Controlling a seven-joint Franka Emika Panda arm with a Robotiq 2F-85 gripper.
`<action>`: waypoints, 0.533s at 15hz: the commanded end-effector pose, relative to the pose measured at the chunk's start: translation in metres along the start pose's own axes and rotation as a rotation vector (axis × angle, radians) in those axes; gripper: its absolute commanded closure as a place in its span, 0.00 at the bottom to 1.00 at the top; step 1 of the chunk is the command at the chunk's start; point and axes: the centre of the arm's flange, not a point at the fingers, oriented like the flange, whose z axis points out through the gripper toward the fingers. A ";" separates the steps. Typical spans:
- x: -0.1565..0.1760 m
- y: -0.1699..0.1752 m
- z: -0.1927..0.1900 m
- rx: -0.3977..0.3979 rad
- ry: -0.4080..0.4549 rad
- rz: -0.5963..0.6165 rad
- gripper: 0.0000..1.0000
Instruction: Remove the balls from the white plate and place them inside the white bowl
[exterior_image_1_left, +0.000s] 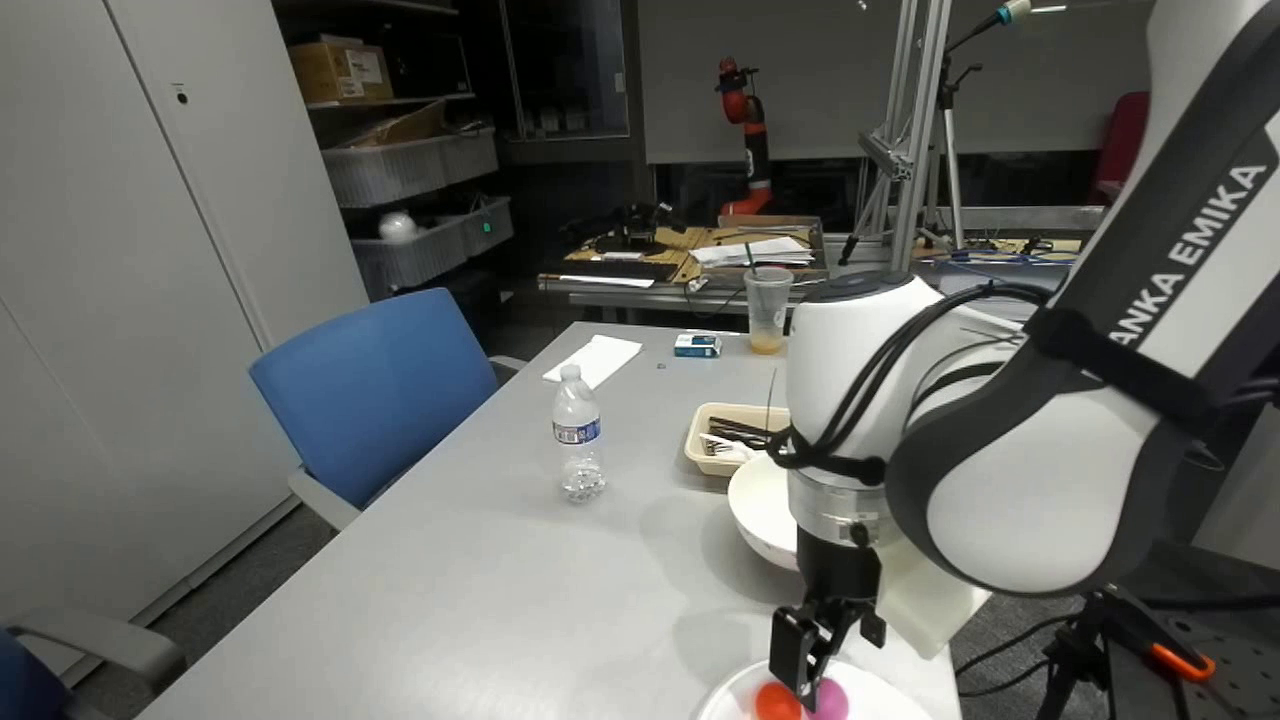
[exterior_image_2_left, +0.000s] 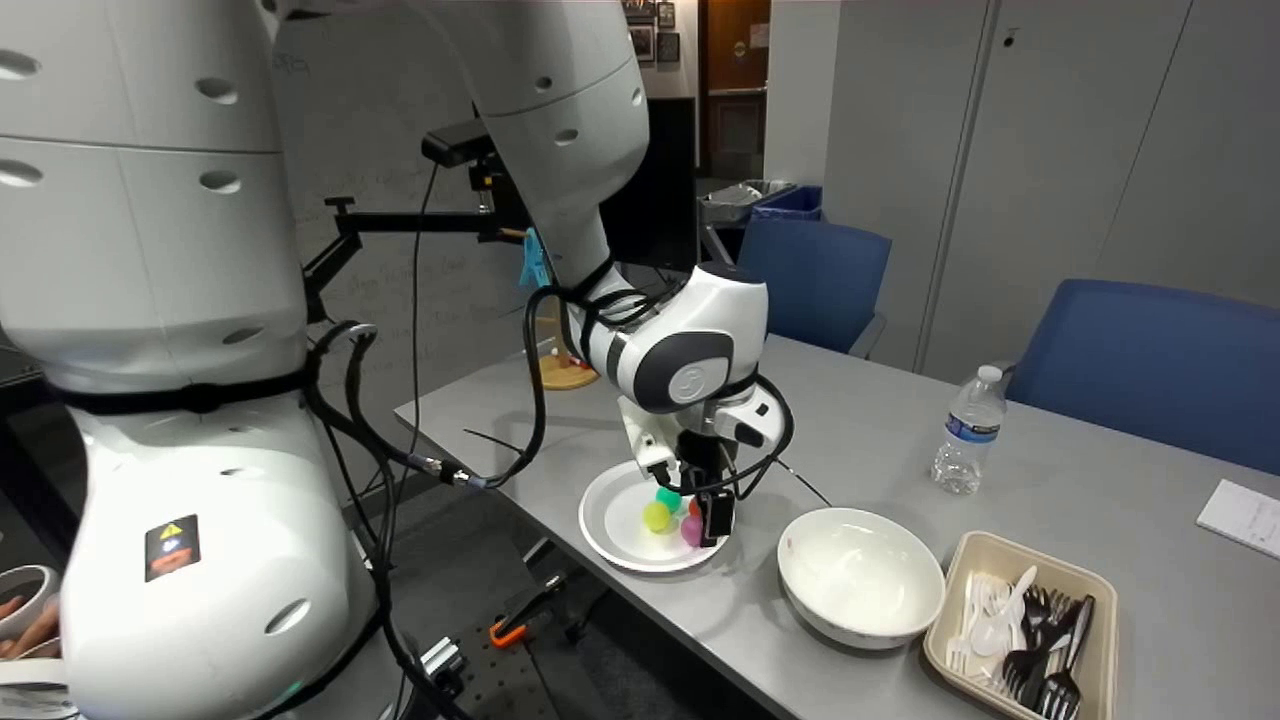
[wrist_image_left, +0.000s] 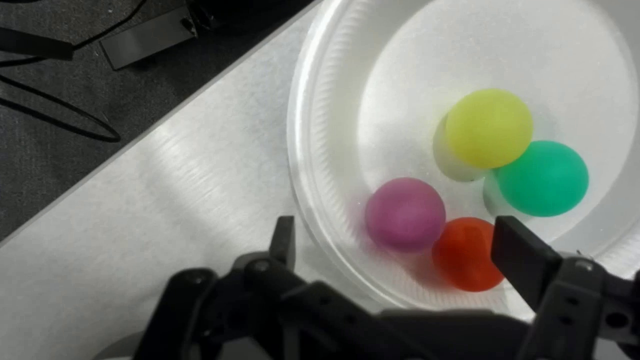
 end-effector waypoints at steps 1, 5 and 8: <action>-0.001 -0.001 0.015 0.017 0.020 -0.015 0.00; -0.003 -0.003 0.023 0.018 0.024 -0.018 0.00; -0.001 -0.009 0.019 0.022 0.038 -0.024 0.00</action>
